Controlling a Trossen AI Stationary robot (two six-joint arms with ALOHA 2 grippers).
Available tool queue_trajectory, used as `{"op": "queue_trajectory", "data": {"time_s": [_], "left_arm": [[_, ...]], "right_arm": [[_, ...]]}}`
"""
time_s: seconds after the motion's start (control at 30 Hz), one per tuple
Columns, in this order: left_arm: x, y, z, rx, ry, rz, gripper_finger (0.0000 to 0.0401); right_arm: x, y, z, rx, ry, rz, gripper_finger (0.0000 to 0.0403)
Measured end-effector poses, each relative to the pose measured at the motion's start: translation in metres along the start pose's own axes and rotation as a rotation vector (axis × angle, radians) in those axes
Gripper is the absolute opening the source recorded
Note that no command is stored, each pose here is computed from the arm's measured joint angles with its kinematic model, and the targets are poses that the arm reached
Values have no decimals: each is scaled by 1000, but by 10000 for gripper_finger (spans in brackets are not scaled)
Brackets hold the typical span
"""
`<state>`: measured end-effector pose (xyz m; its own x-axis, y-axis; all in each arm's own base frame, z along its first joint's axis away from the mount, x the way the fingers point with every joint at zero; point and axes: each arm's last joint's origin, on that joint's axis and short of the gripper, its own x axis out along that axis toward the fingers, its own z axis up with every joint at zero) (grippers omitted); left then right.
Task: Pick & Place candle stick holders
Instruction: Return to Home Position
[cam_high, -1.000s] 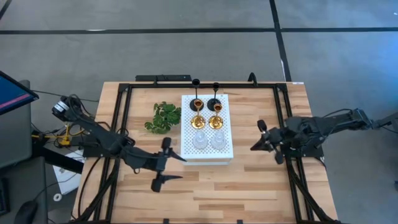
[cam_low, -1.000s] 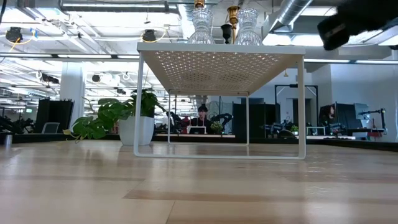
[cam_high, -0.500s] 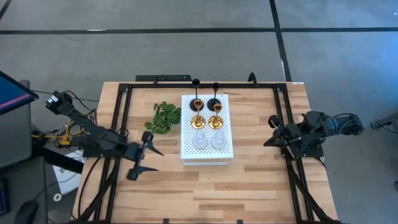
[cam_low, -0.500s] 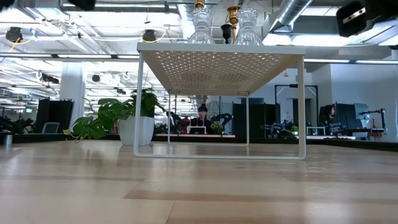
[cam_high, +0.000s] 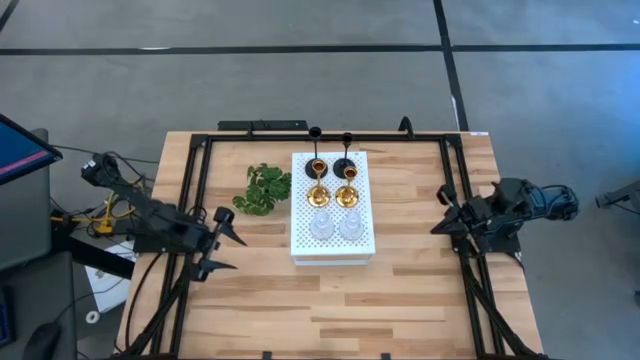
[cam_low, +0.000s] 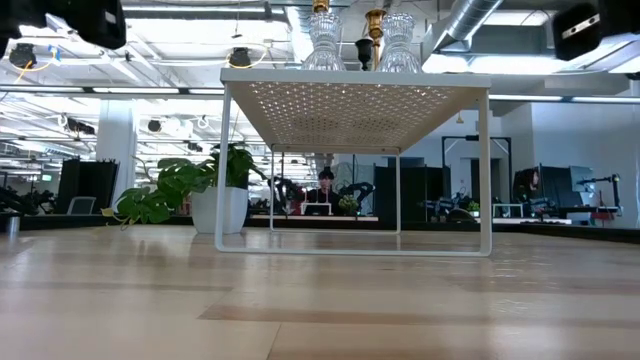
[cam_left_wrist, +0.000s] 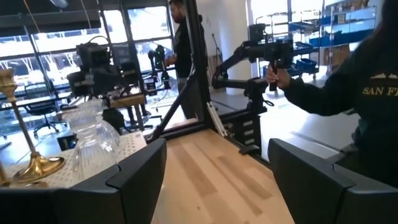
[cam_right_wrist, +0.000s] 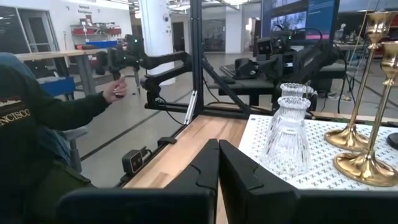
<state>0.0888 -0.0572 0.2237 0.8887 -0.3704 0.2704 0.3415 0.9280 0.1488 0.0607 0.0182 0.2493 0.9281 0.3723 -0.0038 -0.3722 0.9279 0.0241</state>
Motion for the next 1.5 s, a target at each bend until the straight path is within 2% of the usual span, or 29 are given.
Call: {"op": "queue_trajectory", "data": {"time_s": [0.3, 0.97, 1.23, 1.37, 1.5], "left_arm": [[-21, 5, 1, -45, 2, 2, 281], [-21, 4, 0, -51, 25, -41, 281], [-21, 0, -10, -68, 47, -92, 281], [-21, -2, -20, -62, 49, -94, 281], [-21, -5, -31, -44, 42, -93, 281]], "right_arm": [[-3, 1, -1, 11, 2, 24, 1], [-4, 2, 0, -33, -14, 50, 1], [-3, 2, -1, 5, -14, 51, 1], [4, 1, -10, 1, -26, 51, 1], [16, -2, -35, 3, -1, 44, 1]]}}
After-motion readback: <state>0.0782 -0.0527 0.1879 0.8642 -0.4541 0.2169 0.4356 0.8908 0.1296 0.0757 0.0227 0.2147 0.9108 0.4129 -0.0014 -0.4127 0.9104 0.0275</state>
